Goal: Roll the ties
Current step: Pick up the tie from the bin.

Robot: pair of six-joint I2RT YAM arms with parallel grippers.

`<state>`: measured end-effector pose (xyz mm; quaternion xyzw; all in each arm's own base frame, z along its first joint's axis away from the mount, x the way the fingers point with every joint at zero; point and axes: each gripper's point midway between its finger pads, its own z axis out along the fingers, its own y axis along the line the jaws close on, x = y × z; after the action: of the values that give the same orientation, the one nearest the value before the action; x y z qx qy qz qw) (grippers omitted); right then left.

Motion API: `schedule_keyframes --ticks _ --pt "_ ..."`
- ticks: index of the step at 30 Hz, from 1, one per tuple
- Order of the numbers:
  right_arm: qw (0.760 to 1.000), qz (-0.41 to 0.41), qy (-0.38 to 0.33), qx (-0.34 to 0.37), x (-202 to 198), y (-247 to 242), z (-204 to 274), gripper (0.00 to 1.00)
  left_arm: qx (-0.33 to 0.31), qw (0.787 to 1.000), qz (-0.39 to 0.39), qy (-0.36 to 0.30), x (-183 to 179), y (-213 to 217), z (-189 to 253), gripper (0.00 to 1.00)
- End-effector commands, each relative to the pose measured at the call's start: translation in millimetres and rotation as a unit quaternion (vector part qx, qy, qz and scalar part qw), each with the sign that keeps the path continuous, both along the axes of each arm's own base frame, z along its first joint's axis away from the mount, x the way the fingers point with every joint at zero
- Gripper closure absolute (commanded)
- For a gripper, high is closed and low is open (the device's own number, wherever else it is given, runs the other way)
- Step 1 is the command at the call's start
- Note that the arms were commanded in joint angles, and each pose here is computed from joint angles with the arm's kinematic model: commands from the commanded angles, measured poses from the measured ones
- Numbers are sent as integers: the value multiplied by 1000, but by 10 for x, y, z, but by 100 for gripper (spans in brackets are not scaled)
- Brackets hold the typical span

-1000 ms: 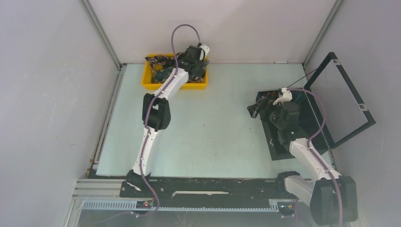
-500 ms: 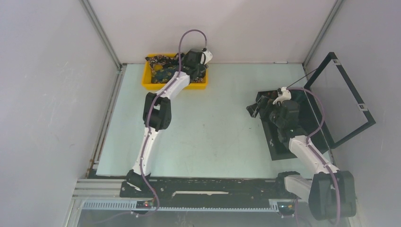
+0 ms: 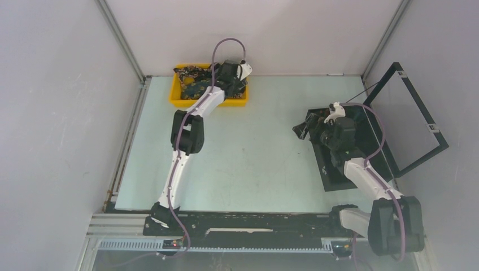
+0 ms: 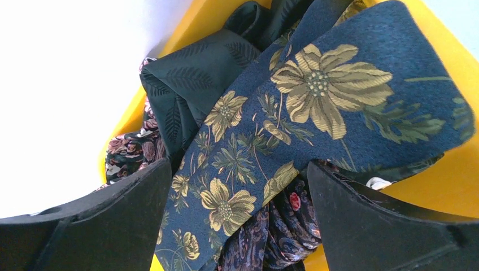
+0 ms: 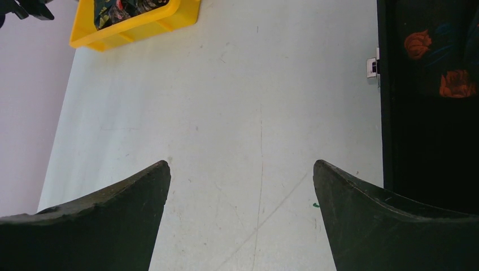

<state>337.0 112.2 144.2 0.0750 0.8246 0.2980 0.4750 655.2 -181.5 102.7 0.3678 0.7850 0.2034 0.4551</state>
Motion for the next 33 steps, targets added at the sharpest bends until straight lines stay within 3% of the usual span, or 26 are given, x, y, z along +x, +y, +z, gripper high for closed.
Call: schedule_keyframes --ticks 1,9,12,25,33 --pt "999 6 -33 10 134 27 252 0 3 1000 -16 -7 99 65 40 3" --pt "1000 8 -24 11 166 35 213 0 46 997 -43 38 48 274 -190 0" --pt "1000 11 -22 12 177 51 200 0 51 997 -45 36 73 313 -194 5" --pt "1000 16 -16 14 194 62 180 0 32 999 -38 -17 223 315 61 98" --pt "1000 15 -16 12 206 52 204 0 -14 993 -30 -111 191 211 1070 100"
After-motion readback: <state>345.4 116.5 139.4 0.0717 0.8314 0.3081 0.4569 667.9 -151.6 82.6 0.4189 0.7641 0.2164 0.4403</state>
